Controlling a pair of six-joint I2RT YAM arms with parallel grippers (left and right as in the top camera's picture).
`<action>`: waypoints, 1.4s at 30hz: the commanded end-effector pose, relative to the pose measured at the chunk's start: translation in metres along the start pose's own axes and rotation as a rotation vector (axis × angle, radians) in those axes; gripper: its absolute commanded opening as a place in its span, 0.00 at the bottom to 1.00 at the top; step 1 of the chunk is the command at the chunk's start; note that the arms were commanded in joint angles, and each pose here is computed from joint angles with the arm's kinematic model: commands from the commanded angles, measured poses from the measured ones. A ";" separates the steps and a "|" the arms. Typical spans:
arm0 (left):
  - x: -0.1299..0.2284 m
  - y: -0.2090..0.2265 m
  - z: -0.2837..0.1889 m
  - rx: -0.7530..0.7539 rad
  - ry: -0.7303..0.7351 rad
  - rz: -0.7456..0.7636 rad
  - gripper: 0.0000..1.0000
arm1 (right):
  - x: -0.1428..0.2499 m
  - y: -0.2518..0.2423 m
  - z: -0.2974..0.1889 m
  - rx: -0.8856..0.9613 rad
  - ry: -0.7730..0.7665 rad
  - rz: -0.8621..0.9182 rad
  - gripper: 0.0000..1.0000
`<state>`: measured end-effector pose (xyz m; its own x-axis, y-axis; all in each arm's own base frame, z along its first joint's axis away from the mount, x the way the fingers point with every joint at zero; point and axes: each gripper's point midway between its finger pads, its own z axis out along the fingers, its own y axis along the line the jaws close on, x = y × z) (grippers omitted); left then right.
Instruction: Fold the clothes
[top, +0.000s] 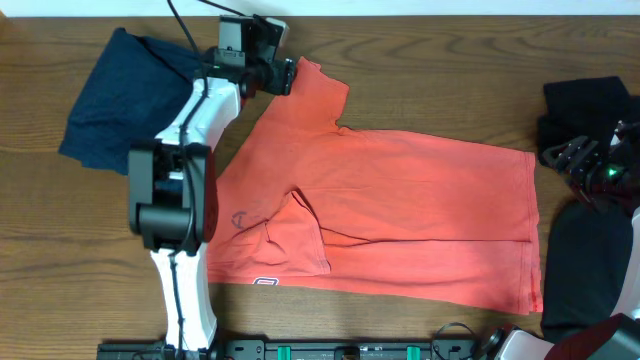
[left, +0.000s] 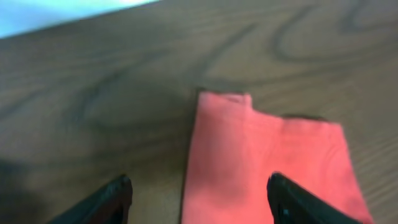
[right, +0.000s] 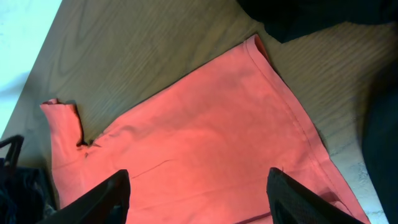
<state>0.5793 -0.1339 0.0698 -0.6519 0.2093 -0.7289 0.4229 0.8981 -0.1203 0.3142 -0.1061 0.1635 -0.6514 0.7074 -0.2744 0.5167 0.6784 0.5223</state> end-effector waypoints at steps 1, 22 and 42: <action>0.008 -0.003 0.025 0.011 -0.014 0.017 0.70 | -0.001 0.009 -0.003 -0.018 -0.008 -0.038 0.67; 0.026 -0.025 0.061 0.004 -0.009 -0.011 0.06 | 0.002 0.008 -0.003 -0.014 0.005 -0.031 0.67; -0.048 -0.041 -0.074 -0.014 -0.027 -0.013 0.06 | 0.002 0.005 0.003 0.059 -0.005 -0.149 0.70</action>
<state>0.5509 -0.1562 0.1380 -0.6593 0.1763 -0.7309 0.3992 0.9059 -0.1416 0.3132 -0.0984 0.1604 -0.7019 0.6487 -0.2941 0.4743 0.7337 0.4865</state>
